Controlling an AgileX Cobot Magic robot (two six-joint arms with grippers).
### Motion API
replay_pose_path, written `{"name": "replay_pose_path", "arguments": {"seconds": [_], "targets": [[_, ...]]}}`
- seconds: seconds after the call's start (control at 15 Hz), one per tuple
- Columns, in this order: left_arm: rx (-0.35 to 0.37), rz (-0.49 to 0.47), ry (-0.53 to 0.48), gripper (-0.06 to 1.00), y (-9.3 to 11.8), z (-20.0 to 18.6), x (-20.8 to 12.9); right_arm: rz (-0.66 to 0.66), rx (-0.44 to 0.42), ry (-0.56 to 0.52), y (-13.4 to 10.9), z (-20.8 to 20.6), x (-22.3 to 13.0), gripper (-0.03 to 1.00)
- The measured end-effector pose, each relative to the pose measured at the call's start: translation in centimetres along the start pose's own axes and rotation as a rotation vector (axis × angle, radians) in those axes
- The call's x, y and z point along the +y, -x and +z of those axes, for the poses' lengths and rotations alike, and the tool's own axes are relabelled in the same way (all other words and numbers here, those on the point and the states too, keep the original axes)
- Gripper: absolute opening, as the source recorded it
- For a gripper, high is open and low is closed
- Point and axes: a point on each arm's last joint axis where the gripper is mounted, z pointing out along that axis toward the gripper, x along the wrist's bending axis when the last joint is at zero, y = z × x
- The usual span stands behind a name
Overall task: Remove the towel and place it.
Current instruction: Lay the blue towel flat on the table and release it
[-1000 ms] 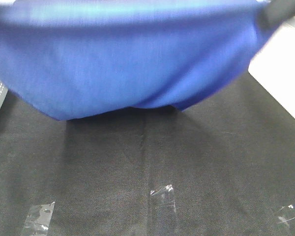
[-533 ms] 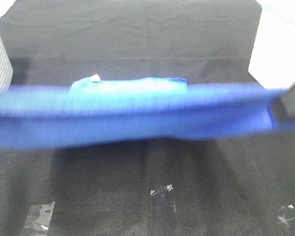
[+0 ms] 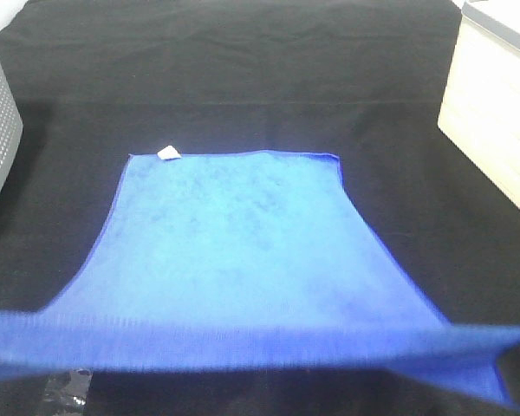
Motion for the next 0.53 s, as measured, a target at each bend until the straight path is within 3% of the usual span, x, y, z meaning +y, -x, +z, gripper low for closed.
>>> {"name": "replay_pose_path", "arguments": {"seconds": [0.53], "targets": [[-0.061,-0.097,-0.191,0.00,-0.8,4.4,-3.3,0.111,-0.045,-0.137,2.9,3.2,-1.9,0.00]]}}
